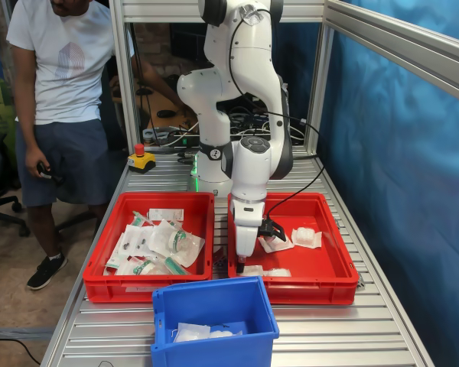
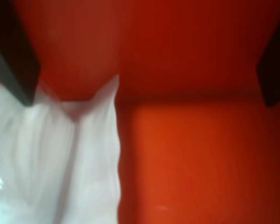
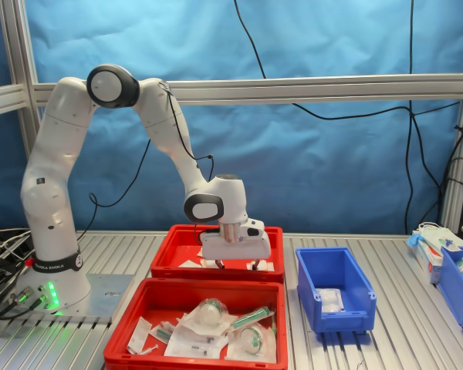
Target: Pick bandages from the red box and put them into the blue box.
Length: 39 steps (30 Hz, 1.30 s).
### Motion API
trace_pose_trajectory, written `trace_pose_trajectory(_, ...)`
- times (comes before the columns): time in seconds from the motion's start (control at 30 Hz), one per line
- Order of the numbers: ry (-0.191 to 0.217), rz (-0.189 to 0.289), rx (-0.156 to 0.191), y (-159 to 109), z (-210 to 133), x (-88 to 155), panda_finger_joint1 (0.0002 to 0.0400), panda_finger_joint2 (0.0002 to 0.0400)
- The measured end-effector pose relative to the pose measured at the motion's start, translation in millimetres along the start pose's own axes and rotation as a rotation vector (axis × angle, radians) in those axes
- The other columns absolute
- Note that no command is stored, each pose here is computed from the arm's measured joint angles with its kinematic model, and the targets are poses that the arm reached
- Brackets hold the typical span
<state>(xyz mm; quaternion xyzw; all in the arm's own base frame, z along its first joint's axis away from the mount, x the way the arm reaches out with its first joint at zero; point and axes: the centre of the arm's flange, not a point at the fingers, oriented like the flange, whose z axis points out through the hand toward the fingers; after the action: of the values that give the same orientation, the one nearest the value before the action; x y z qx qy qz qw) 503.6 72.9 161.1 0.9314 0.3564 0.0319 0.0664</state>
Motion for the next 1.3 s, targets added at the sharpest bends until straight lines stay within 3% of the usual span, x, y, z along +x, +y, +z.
trace_pose_trajectory(0.43,0.014,0.004,-0.009,4,-8,2,0.04,0.04)
trace_pose_trajectory(0.97,0.1,0.047,-0.042,31,-50,11,0.04,0.04)
trace_pose_trajectory(1.13,0.139,0.046,-0.076,50,-72,16,0.04,0.04)
trace_pose_trajectory(1.3,0.151,0.036,-0.109,68,-83,13,0.04,0.04)
